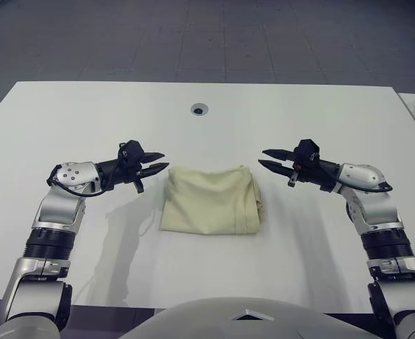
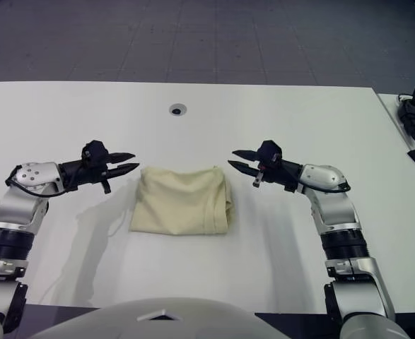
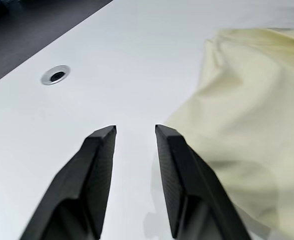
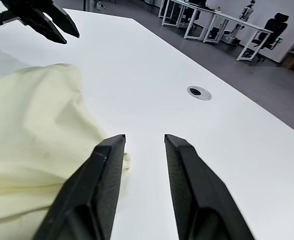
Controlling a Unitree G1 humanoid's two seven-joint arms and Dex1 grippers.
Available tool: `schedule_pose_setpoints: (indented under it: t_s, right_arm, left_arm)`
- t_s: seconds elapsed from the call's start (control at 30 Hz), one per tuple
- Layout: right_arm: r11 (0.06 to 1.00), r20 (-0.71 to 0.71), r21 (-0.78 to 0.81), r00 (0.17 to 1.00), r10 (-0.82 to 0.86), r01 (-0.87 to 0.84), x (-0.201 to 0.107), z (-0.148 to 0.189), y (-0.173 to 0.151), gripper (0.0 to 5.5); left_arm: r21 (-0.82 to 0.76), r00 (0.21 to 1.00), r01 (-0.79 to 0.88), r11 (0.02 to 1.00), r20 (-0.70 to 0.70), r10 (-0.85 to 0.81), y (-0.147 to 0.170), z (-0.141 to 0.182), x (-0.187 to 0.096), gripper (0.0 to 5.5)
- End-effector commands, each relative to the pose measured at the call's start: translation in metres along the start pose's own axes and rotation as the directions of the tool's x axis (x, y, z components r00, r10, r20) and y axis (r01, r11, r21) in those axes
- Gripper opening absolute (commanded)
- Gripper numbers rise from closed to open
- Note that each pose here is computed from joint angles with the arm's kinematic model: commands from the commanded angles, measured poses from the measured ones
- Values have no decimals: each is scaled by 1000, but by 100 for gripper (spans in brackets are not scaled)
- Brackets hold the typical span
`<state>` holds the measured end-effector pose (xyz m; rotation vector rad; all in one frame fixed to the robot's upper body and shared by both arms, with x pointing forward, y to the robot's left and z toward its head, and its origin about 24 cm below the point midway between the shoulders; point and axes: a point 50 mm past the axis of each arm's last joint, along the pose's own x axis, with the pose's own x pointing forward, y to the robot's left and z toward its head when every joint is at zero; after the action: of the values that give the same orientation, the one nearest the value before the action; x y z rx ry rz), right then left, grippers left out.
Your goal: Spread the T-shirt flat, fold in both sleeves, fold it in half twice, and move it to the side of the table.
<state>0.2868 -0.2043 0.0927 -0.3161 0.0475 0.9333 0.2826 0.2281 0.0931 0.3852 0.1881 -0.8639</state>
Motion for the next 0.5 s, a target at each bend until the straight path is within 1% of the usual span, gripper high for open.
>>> schedule_pose_setpoints:
  t_s: [0.03, 0.13, 0.2, 0.33, 0.43, 0.5]
  right_arm:
    - [996, 31, -37, 996, -82, 83, -3, 6, -10, 209]
    - [996, 52, -82, 998, -25, 30, -2, 11, 2, 262]
    - [990, 63, -133, 997, 47, -38, 4, 17, 14, 293]
    - [971, 64, -212, 990, 126, -110, 23, 28, 25, 360]
    - [947, 33, -269, 981, 192, -176, 47, 32, 32, 407]
    - [917, -20, -302, 964, 266, -259, 60, 30, 40, 445]
  left_arm:
    - [-12, 996, -86, 996, -13, 85, 0, -8, -11, 213]
    - [-18, 969, -249, 968, -5, 249, 9, -8, -20, 268]
    - [-34, 937, -344, 938, 48, 345, 15, 0, -26, 301]
    - [-27, 830, -535, 844, 169, 531, 21, 23, -42, 371]
    - [-30, 780, -595, 803, 220, 586, 16, 32, -52, 420]
    - [-29, 778, -595, 803, 228, 585, 10, 33, -52, 459]
